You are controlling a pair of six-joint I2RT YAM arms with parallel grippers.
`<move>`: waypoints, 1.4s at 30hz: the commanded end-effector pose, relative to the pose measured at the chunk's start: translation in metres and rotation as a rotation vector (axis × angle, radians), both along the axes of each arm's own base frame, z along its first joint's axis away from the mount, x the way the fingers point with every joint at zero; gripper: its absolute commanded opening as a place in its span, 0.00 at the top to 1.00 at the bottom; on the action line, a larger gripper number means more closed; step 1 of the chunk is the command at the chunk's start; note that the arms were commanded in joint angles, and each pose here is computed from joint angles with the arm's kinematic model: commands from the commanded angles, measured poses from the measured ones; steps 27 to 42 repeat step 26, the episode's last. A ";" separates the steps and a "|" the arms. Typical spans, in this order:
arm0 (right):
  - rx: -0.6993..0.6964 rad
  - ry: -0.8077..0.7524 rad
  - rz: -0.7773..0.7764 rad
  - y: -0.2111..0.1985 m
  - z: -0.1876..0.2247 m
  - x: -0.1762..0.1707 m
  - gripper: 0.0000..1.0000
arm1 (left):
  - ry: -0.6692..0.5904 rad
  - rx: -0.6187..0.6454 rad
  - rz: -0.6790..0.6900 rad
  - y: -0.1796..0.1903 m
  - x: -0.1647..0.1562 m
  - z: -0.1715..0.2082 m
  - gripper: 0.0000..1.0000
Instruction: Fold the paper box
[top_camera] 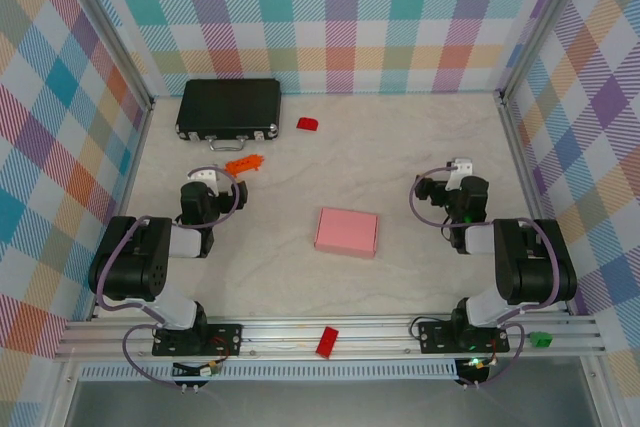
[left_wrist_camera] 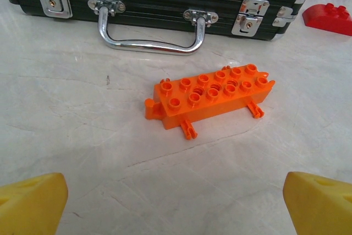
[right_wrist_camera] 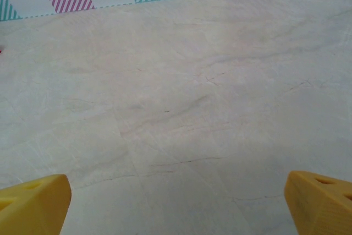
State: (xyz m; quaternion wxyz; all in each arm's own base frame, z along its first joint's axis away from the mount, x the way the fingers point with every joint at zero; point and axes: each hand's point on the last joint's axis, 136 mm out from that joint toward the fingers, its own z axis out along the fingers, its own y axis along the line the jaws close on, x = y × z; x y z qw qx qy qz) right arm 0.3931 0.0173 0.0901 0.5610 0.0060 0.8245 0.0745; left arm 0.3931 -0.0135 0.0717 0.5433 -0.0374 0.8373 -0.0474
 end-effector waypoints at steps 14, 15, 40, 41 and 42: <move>-0.027 -0.006 -0.002 -0.001 0.002 0.004 0.01 | -0.033 0.024 -0.033 -0.004 0.007 0.010 0.00; -0.028 -0.006 -0.003 -0.002 0.002 0.004 0.01 | -0.033 0.024 -0.033 -0.004 0.007 0.010 0.00; -0.028 -0.003 -0.002 -0.001 0.002 0.004 0.01 | -0.031 0.024 -0.031 -0.004 0.007 0.010 0.00; -0.028 -0.003 -0.002 -0.001 0.002 0.004 0.01 | -0.031 0.024 -0.031 -0.004 0.007 0.010 0.00; -0.028 -0.003 -0.002 -0.001 0.002 0.004 0.01 | -0.031 0.024 -0.031 -0.004 0.007 0.010 0.00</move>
